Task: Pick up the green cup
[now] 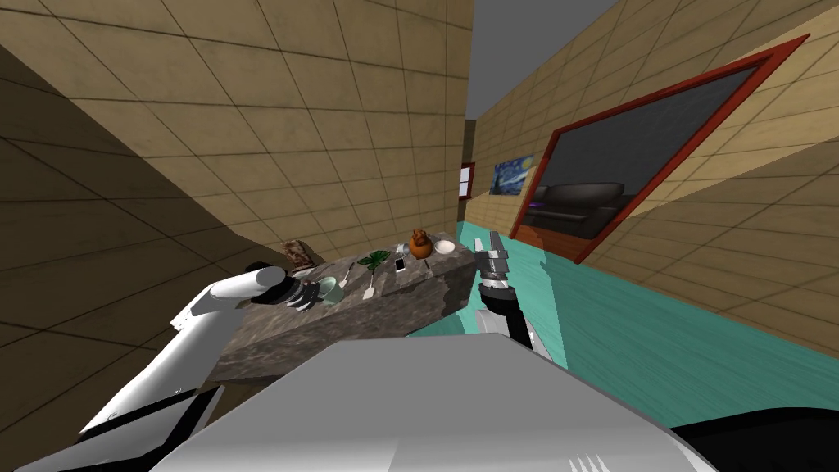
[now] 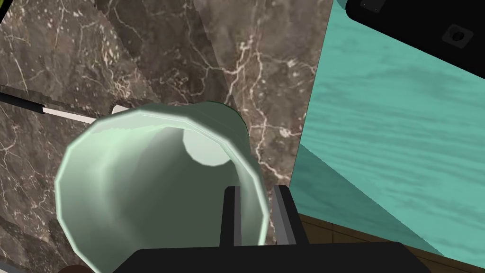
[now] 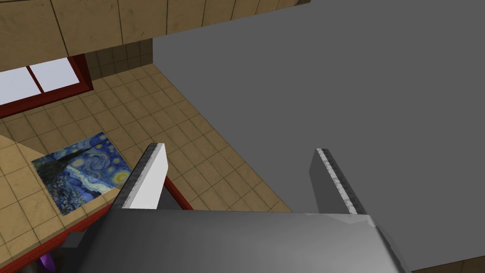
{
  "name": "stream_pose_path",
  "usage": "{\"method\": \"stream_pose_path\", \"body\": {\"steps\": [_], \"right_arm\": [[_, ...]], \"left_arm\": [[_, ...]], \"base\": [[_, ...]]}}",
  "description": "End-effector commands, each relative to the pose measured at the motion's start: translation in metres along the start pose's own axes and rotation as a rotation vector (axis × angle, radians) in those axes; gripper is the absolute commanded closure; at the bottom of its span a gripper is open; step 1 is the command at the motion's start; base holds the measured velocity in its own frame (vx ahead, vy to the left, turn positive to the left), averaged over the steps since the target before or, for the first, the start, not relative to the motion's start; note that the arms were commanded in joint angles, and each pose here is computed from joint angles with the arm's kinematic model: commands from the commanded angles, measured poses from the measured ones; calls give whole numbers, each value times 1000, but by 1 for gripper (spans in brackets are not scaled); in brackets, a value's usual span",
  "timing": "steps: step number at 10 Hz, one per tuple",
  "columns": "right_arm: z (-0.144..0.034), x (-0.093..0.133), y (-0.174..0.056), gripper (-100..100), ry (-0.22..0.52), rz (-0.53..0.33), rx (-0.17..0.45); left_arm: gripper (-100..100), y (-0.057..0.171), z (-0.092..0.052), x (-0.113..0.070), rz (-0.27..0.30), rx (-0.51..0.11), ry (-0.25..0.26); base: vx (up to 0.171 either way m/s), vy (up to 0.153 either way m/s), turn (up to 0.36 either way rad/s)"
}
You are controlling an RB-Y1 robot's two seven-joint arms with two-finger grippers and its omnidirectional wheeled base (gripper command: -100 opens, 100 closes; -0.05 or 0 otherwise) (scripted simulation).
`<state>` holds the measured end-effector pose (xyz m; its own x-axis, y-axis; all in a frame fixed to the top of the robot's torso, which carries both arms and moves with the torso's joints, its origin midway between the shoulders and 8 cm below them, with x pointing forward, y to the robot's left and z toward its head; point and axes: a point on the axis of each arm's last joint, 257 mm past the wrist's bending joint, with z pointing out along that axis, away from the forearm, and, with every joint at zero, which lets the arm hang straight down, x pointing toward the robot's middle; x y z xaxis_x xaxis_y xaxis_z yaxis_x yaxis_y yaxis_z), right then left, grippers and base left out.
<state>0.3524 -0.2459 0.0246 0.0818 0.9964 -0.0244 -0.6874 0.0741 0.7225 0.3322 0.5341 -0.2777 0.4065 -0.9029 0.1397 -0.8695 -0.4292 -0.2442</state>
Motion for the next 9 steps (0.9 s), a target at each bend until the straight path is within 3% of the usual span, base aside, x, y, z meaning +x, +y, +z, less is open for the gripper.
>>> {"method": "stream_pose_path", "body": {"steps": [1,4,5,7,9], "right_arm": [[0,0,0,0,0,0,0],[0,0,0,0,0,0,0],[0,0,0,0,0,0,0],[0,0,0,0,0,0,0],[0,0,0,0,0,0,0]], "left_arm": [[100,9,5,17,0,-25,-6],[100,-3,-8,34,26,29,-2],[100,21,9,48,14,-36,-22],[100,16,0,62,9,-2,-12],[100,10,-10,73,39,35,-6]], "base": [[12,150,43],[-3,33,-9],[5,116,79],[-7,103,18],[-3,10,2]]}}
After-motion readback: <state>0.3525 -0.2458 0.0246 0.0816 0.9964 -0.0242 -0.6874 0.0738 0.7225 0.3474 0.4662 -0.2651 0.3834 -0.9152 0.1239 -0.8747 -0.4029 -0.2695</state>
